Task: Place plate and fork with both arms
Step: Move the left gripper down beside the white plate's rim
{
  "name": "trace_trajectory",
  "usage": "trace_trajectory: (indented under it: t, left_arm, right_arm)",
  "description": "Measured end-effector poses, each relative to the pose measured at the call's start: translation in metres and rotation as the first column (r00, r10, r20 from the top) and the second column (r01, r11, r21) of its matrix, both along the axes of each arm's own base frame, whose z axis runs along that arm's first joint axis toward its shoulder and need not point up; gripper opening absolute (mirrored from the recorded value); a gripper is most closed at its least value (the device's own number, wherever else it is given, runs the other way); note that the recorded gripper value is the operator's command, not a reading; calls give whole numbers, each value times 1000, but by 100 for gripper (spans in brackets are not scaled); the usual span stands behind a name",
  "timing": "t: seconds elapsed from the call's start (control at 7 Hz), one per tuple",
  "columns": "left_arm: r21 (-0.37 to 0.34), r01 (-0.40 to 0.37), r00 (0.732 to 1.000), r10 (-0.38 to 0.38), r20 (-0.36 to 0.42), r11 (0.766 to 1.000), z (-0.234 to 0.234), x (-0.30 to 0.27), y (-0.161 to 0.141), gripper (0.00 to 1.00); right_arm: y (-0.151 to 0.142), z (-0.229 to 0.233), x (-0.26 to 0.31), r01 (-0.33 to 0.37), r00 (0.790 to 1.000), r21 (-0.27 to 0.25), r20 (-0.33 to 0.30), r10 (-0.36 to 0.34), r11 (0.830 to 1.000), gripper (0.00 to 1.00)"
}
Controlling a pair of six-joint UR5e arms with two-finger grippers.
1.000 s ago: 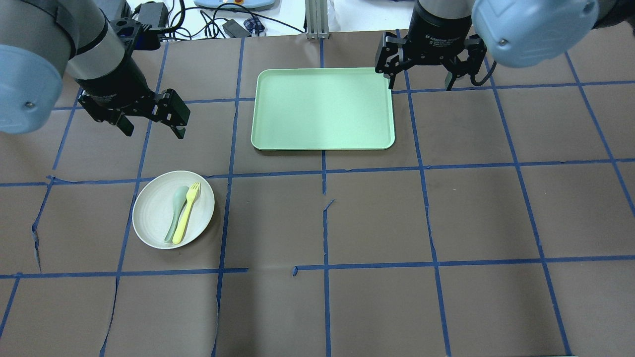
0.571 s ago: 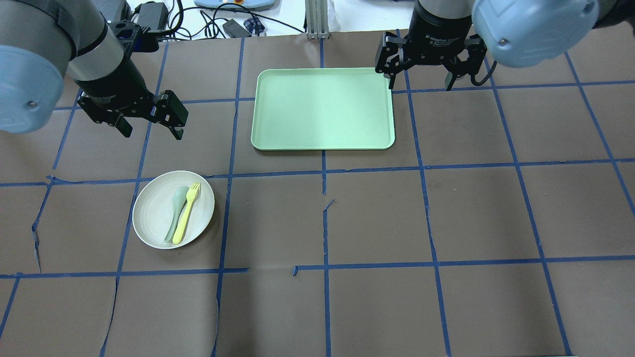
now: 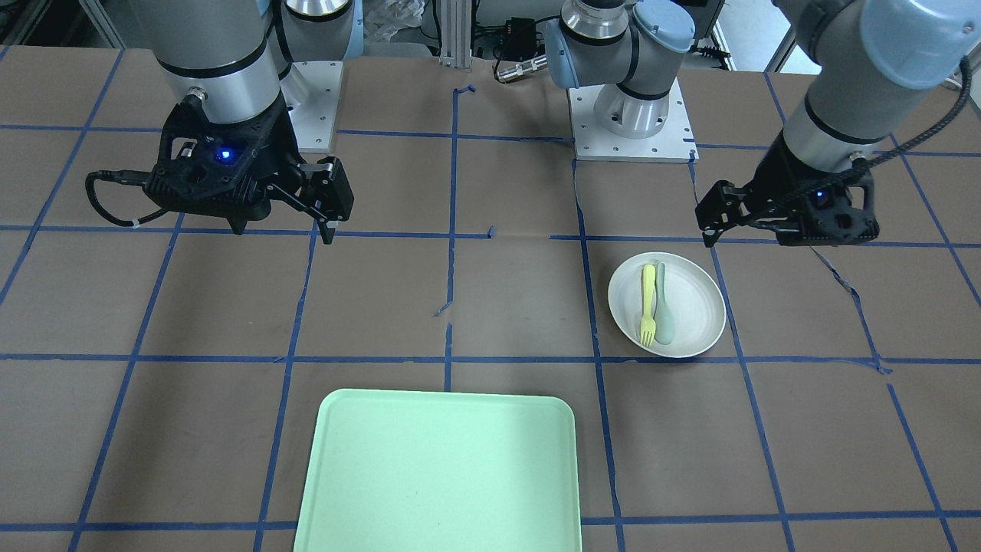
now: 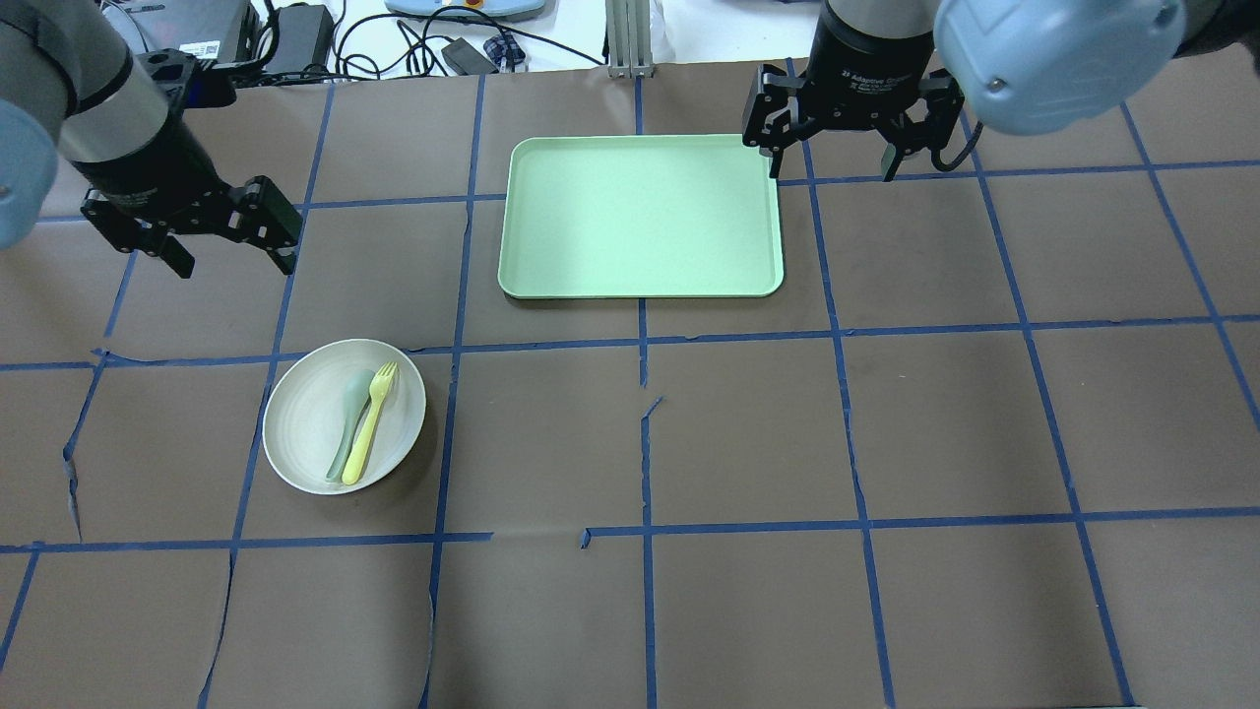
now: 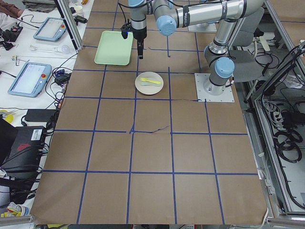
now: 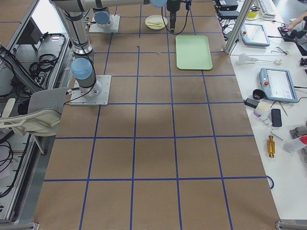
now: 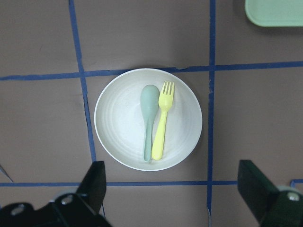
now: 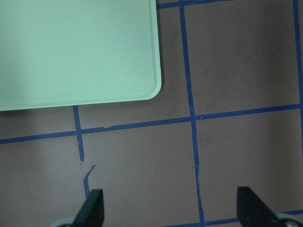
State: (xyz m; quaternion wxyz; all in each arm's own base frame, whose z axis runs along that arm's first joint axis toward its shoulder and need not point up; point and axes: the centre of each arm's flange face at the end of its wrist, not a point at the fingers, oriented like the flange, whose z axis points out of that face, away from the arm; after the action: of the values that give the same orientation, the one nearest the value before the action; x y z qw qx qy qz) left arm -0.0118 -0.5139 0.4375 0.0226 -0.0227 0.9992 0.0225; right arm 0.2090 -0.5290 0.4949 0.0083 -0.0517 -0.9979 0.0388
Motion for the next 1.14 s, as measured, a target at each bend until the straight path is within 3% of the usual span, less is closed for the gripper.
trace_trajectory:
  t: [0.43,0.71,1.14]
  left_arm:
    - [76,-4,999,7,-37,997,-55,63,18,100]
    - [88,16,998,-10,-60,996,-109,98,34,100]
    - [126,72,993,-59,-103,989,-190,111,51,98]
  right_arm:
    - [0,0,0,1,1000,-1,1,-1,1000,100]
    - [0,0,0,1,1000,0,-1,-1,1000,100]
    - [0,0,0,0,1000,0,-1,0,1000,100]
